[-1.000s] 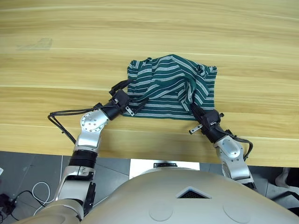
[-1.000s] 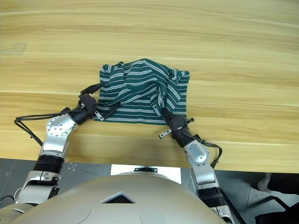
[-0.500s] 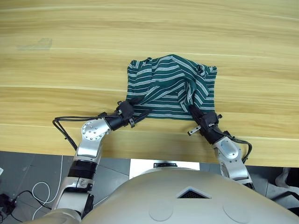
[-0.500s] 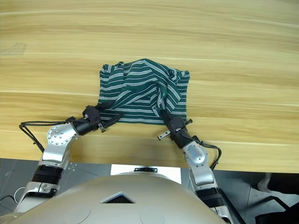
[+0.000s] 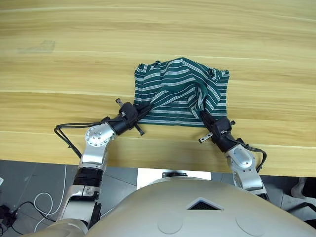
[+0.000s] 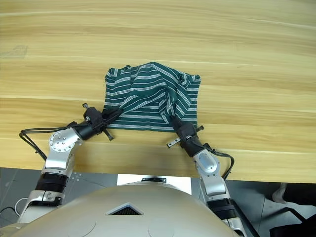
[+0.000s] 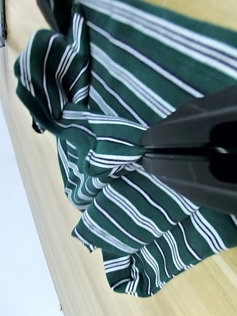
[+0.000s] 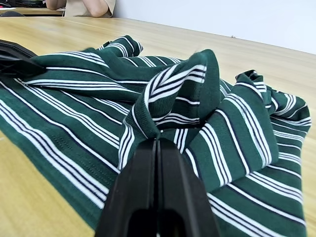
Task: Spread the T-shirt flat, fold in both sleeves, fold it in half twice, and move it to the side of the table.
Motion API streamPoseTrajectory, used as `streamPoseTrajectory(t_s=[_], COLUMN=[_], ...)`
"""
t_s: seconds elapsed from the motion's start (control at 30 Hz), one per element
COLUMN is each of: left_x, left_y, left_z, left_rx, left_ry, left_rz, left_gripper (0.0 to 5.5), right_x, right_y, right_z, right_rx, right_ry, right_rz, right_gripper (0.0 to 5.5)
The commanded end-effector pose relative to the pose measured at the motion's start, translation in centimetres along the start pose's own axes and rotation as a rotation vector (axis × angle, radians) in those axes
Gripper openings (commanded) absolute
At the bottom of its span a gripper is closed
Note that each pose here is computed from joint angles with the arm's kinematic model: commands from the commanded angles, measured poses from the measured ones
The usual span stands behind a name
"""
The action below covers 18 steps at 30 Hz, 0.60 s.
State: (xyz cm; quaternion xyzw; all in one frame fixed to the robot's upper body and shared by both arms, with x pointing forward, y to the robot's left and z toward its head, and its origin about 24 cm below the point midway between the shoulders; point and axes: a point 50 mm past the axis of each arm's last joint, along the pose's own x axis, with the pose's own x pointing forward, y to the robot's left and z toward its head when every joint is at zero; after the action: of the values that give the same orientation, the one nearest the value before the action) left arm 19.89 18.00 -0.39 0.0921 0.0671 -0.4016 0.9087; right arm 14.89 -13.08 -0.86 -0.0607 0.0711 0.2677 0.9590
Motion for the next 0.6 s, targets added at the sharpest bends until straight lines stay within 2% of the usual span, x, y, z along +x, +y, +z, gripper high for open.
streamPoseTrajectory(t_s=[0.03, 0.23, 0.33, 0.4, 0.47, 0.53, 0.6], left_x=[0.4, 0.6, 0.3, -0.4, -1.4, -2.9, -4.2], left_y=[0.8, 0.9, 1.0, 0.9, 0.7, 0.1, -0.9], left_z=[0.3, 0.5, 1.7, 3.1, 3.8, 3.6, 2.7], left_rx=[0.0, -0.025, -0.029, -0.037, -0.028, -0.038, -0.03], left_ry=[-0.021, -0.07, -0.189, -0.335, -0.42, -0.431, -0.372], left_rz=[0.043, 0.063, 0.066, 0.04, -0.014, -0.091, -0.164], left_gripper=[0.03, 0.03, 0.03, 0.03, 0.03, 0.03, 0.03], right_x=[0.1, 1.4, 2.4, 2.7, 2.1, -0.3, -2.6], right_y=[-0.7, -3.5, -6.7, -10.1, -12.1, -11.2, -10.0], right_z=[0.2, 1.3, 2.2, 3.2, 4.2, 3.3, 2.1], right_rx=[-0.014, -0.07, -0.144, -0.264, -0.336, -0.385, -0.398], right_ry=[-0.011, -0.053, -0.072, -0.075, -0.107, -0.08, -0.024], right_rz=[-0.011, -0.049, -0.084, -0.081, 0.025, 0.275, 0.451], right_gripper=[0.0, 0.0, 0.0, 0.0, 0.0, 0.0, 0.0])
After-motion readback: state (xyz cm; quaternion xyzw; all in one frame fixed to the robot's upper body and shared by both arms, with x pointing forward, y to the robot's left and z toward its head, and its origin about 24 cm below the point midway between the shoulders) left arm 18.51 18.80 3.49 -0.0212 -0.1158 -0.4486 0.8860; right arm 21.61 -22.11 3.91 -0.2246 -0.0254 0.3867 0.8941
